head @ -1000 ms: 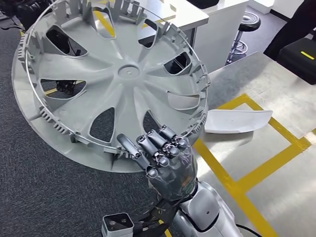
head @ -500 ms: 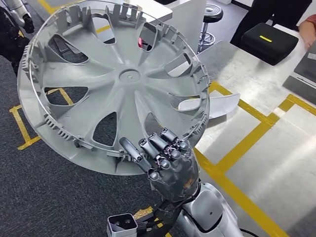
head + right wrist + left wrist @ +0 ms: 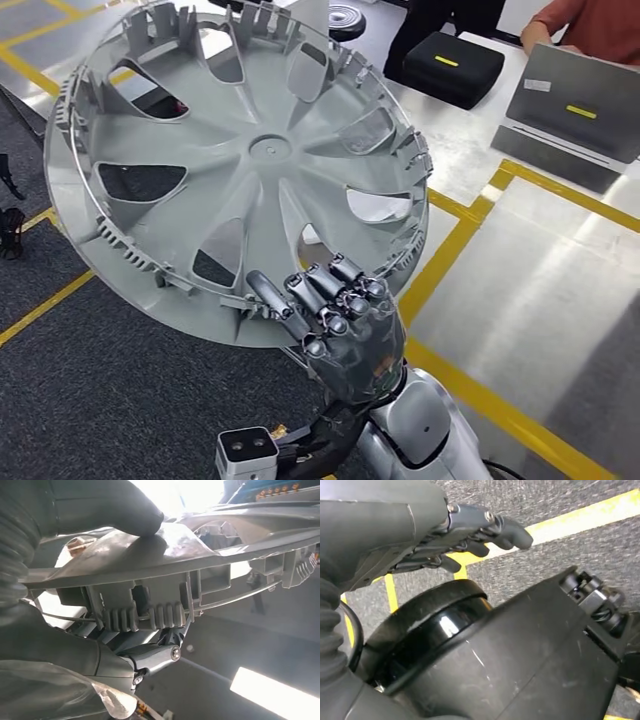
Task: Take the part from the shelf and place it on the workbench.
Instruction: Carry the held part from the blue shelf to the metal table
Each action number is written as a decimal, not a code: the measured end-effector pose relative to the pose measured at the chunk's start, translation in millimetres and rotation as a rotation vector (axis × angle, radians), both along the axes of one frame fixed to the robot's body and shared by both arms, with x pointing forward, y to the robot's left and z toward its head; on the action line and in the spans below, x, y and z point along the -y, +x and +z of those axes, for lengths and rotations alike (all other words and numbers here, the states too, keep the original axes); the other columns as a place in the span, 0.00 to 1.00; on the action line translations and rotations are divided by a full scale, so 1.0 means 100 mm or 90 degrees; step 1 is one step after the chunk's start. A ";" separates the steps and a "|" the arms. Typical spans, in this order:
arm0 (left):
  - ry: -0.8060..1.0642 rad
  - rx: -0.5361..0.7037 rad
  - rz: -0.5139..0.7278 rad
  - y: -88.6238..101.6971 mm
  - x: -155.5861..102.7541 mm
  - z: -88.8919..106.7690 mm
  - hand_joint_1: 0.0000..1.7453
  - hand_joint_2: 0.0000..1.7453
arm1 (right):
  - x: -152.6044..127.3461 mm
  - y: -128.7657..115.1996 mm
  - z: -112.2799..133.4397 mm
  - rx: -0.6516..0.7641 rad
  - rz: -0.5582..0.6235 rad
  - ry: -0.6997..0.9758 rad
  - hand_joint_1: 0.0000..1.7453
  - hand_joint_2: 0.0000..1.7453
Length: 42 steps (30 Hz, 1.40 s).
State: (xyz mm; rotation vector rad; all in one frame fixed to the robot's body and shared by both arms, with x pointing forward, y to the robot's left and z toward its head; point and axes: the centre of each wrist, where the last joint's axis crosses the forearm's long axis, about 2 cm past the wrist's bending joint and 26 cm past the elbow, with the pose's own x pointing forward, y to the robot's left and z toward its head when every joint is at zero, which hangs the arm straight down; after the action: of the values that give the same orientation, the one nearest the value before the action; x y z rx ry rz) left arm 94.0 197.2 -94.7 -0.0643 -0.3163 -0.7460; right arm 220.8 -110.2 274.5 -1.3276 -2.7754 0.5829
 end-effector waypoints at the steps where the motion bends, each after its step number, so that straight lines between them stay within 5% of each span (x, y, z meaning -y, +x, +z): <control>1: 0.000 0.000 0.000 0.00 0.00 0.00 0.00 1.00 | 0.00 0.00 0.00 0.000 0.000 0.000 1.00 1.00; 42: -0.002 -0.002 0.011 0.00 0.03 0.01 0.00 1.00 | -0.03 0.00 0.00 -0.008 -0.001 0.009 1.00 1.00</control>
State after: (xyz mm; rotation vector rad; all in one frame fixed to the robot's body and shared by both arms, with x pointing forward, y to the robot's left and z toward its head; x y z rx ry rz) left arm 94.5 194.7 -94.1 -0.0663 -0.3142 -0.7287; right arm 220.4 -107.4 274.5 -1.3179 -2.7638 0.5689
